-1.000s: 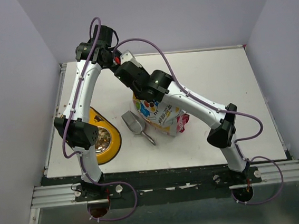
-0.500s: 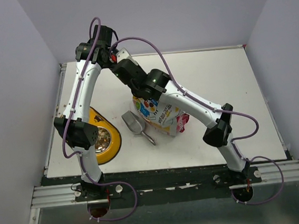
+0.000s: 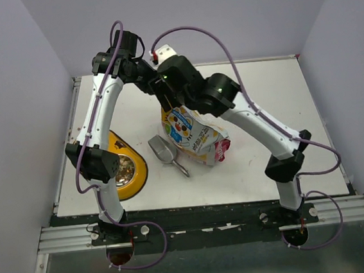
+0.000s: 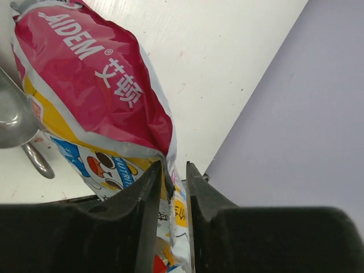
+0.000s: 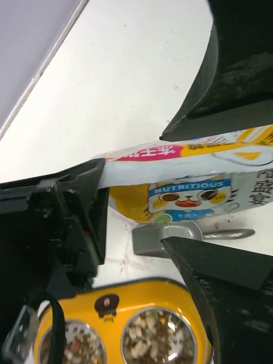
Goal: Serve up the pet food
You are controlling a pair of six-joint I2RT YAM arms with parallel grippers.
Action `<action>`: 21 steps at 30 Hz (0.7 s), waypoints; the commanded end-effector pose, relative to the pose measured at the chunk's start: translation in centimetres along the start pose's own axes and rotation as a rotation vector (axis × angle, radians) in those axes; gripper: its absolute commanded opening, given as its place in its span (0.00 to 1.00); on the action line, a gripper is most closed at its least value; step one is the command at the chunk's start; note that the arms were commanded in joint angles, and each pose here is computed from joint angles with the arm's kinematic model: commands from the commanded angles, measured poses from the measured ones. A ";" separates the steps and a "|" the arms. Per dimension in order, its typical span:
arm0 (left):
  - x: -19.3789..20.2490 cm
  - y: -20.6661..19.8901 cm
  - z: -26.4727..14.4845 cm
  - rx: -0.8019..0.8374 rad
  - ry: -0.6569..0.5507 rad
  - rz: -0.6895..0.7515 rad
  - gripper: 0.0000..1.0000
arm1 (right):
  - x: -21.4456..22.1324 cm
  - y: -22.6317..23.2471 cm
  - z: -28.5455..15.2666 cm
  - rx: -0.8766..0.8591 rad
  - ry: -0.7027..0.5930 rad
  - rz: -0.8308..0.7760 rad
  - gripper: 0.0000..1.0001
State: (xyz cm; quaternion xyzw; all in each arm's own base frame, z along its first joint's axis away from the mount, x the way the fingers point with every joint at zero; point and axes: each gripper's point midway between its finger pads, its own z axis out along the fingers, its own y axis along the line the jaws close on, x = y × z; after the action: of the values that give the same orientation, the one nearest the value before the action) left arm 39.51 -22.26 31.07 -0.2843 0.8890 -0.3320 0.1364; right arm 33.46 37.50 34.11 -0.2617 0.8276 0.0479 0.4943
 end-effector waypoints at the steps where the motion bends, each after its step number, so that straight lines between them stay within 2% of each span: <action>1: 1.0 -1.5 -2.6 0.072 -0.014 0.039 0.42 | -2.3 -1.3 -6.2 -0.101 -0.083 0.115 0.77; 7: 1.0 -2.0 -3.5 0.096 -0.035 0.049 0.61 | -2.1 -2.3 -8.7 -0.121 -0.093 0.148 0.77; 11: 1.1 -2.7 -4.7 0.128 -0.055 0.063 0.79 | -1.0 -3.0 -9.7 -0.120 -0.082 0.159 0.78; 16: 2.5 -1.7 -6.7 0.110 -0.050 0.087 0.86 | -0.2 -5.4 -12.4 -0.073 -0.106 0.216 0.77; 21: 3.9 -0.6 -11.5 0.138 -0.143 0.136 0.87 | 1.3 -10.5 -16.2 0.085 -0.179 0.348 0.78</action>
State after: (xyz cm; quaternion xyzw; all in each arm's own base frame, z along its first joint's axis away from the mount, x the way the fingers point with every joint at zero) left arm 36.12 -21.40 35.69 -0.2571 0.8794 -0.3585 0.1790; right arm 26.56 28.38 39.48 -0.1869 0.8317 0.1199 0.5089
